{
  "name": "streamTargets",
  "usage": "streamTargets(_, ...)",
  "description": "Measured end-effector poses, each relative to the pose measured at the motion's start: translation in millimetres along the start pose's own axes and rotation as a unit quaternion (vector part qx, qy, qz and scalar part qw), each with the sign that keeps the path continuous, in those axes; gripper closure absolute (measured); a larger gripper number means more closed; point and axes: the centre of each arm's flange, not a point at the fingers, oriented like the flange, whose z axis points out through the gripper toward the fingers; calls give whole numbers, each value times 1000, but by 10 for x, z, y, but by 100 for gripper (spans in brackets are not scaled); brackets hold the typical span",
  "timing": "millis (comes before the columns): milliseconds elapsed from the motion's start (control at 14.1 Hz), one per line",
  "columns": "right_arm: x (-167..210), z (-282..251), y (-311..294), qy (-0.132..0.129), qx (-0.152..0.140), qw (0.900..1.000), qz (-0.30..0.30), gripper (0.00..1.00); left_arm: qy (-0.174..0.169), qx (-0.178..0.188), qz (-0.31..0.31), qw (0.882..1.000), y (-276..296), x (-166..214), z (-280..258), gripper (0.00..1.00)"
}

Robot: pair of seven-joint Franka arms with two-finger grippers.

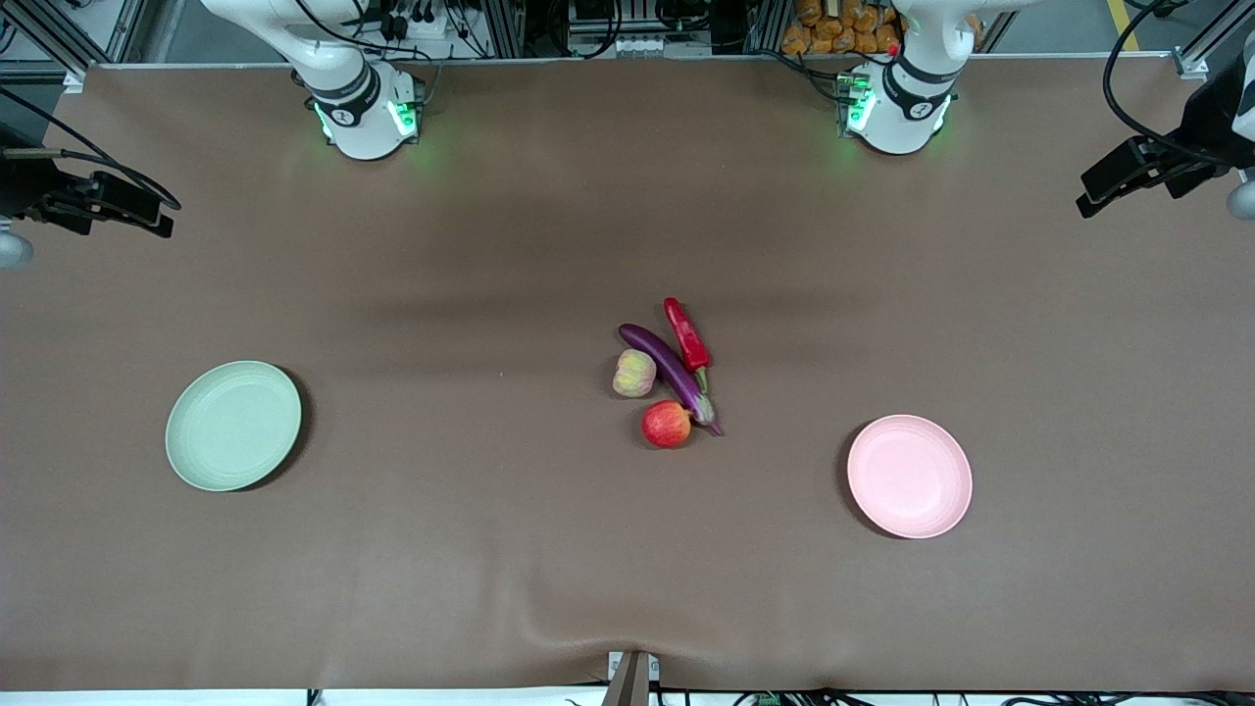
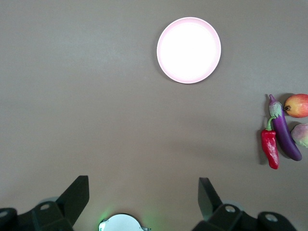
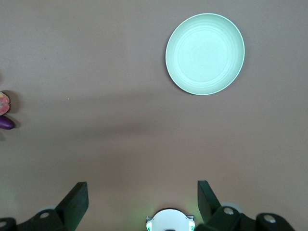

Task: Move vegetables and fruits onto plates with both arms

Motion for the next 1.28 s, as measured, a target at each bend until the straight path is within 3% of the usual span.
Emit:
streamTargets(711,0,11,33,-2,0,1000,4,0,-21,4,13,1000,145,88,201,0)
streamTargets(996,1,23,62,-4,1,1000,7,0,-51,16,16,998,553,54,514,0)
streamTargets(1281,2,30,69,-5,1,1000,7,0,-52,23,-53,997,1369,-76,1017,0)
